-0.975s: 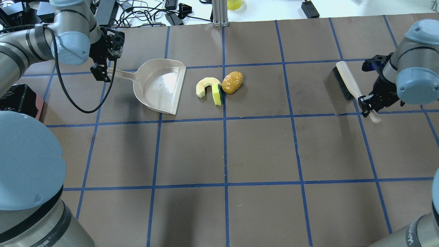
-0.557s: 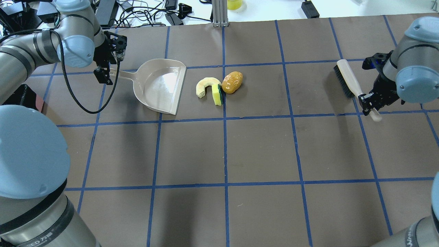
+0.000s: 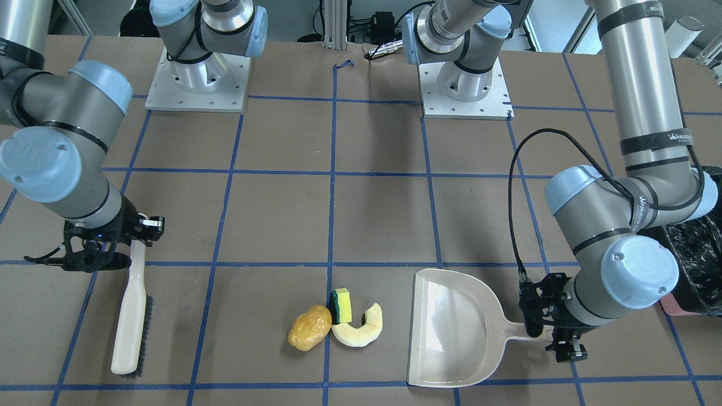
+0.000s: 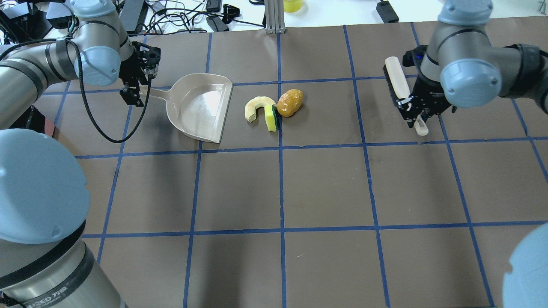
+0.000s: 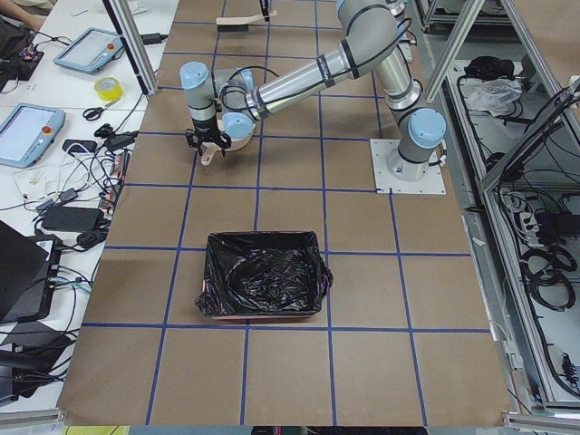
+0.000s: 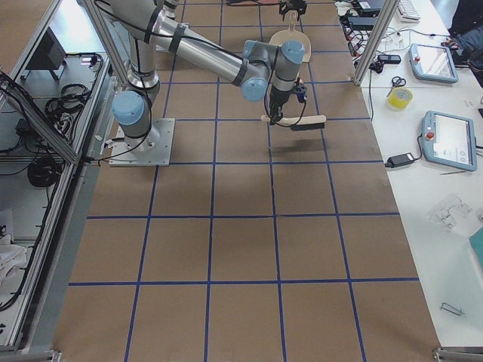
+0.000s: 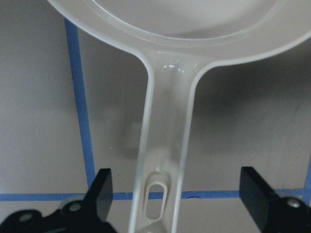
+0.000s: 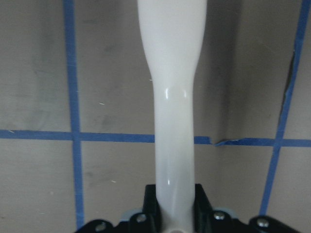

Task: Sweep and dump trash into bin
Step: 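Carry the white brush with the right gripper toward the trash items, then sweep the sponge, peel and potato toward the dustpan with the right gripper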

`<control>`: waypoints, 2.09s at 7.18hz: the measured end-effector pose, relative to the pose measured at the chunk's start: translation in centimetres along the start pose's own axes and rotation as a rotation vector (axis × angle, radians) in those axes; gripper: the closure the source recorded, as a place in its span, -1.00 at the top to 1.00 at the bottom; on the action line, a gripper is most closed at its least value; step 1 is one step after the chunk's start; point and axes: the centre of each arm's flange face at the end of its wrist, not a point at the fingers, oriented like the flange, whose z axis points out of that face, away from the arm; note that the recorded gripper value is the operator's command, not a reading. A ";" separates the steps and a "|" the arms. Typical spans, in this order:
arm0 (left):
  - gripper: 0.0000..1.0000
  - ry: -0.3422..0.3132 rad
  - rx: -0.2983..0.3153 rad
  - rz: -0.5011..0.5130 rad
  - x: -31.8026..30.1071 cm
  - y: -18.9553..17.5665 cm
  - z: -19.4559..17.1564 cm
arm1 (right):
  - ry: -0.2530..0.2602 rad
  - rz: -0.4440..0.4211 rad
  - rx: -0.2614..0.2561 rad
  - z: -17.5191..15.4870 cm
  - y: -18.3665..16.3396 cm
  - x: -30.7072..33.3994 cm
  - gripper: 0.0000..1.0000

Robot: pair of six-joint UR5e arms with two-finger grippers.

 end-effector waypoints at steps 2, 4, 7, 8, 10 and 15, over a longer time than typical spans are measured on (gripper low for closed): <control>0.21 0.003 0.002 0.008 0.1 -0.1 0.2 | 0.014 0.026 0.004 -0.4 -0.3 -9.4 -1.00; -0.51 0.004 0.003 0.011 0.1 -0.1 0.2 | 0.031 0.027 -0.001 0.5 -0.2 -16.5 -1.00; -1.00 0.003 0.002 0.019 0.1 -0.1 0.2 | 0.037 0.064 -0.012 1.6 -0.4 -21.8 -1.00; -1.00 0.002 0.000 0.022 0.1 -0.2 0.1 | 0.039 0.078 -0.019 2.1 -0.4 -22.6 -1.00; -1.00 -0.004 -0.008 0.024 0.0 -0.7 -0.4 | 0.021 0.115 -0.042 3.1 -0.4 -23.7 -1.00; -1.00 0.000 -0.032 0.026 0.2 -1.2 -0.7 | -0.059 0.164 -0.072 3.4 0.8 -27.0 -1.00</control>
